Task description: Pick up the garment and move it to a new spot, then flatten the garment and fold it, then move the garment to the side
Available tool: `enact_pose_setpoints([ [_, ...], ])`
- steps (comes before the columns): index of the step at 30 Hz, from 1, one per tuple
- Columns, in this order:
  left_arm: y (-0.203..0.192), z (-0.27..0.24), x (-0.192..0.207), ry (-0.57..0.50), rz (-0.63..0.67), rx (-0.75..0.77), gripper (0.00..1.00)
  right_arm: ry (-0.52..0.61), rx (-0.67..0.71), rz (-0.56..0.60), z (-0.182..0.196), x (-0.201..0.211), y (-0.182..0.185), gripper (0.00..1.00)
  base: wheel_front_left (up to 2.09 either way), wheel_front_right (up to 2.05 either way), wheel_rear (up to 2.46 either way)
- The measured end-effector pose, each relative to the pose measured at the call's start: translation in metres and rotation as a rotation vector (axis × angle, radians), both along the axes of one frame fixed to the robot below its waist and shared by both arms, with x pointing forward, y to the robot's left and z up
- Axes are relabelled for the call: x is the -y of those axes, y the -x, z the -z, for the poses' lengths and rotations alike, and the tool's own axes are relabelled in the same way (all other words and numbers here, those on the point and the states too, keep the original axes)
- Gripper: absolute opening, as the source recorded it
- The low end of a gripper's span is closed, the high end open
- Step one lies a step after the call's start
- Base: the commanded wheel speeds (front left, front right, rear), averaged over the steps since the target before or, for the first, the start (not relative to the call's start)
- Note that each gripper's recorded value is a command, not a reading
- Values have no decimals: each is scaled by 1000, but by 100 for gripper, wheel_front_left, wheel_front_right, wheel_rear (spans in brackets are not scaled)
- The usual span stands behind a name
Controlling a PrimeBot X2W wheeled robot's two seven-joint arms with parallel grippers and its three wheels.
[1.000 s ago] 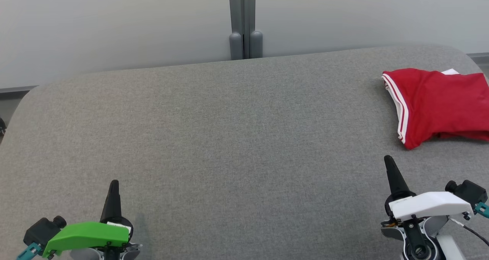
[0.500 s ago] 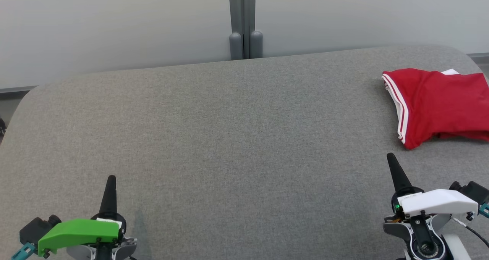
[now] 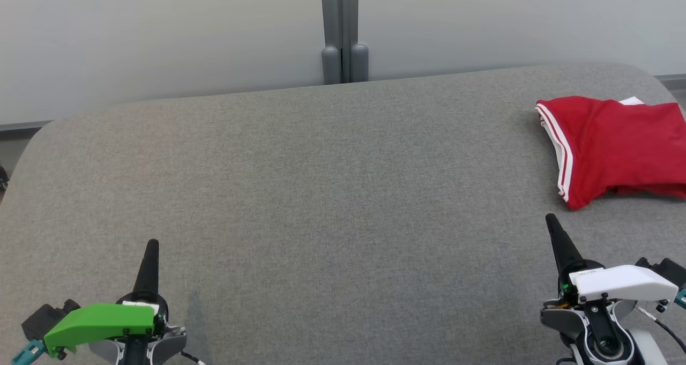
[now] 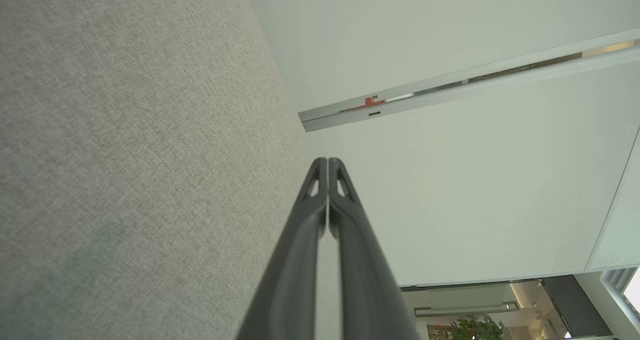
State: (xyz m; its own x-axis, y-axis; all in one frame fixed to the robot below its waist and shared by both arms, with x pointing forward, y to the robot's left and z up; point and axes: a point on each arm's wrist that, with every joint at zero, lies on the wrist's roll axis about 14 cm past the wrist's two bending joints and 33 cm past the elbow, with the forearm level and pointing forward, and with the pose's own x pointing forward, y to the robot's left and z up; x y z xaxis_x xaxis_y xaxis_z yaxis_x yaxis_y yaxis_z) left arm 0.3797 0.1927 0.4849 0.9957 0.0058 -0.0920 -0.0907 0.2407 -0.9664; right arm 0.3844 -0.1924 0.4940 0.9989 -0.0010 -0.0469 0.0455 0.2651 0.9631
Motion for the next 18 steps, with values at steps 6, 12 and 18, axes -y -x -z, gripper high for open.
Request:
enact_pose_setpoints([
  [6, -1, -2, -1, 40, 1, 11, 0, -47, 4, 1, -1, 1, -1, 0, 0, 0, 0],
  [12, -3, -6, -2, 86, -2, 26, 0, -96, 8, 5, -3, 3, -1, 0, 0, 0, 0],
  [18, -3, -8, -3, 128, -3, 36, 0, -139, 13, 6, -4, 4, -1, 0, 0, 0, 0],
])
